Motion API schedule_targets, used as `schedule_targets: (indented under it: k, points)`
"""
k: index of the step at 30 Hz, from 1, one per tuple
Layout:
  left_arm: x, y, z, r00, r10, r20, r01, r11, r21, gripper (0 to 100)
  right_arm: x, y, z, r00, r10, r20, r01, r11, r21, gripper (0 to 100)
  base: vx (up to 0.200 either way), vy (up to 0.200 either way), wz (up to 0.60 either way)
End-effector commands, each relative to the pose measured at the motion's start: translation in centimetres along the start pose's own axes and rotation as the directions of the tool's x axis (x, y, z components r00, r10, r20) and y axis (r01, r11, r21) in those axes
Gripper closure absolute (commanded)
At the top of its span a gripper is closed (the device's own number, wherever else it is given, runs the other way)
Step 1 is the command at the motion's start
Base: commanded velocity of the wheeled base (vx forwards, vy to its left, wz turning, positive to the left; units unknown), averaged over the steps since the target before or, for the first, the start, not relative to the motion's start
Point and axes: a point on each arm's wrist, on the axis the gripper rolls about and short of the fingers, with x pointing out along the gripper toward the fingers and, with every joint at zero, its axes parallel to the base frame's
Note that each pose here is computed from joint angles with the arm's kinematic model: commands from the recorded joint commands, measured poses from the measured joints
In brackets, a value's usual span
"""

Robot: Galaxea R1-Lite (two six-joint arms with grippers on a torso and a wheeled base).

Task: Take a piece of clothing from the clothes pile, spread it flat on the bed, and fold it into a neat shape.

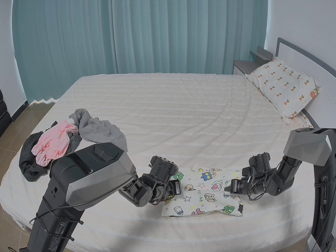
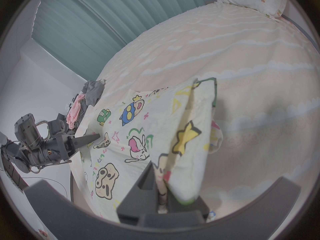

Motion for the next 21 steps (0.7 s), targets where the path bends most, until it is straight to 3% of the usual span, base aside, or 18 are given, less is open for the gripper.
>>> schedule_targets:
  k: [1,21]
  points:
    - [-0.6,0.1,0.1,1.000,0.004,-0.002,-0.004,1.000,-0.001,100,0.0,0.2,0.0,1.000,0.004,0.003,-0.004,1.000,-0.002,100,0.000,0.200,0.00]
    - [-2.2,1.6,-0.3,1.000,0.024,0.000,-0.024,1.000,-0.018,100,0.3,2.6,-0.6,1.000,0.026,-0.008,-0.026,0.998,-0.056,100,0.000,0.200,0.00]
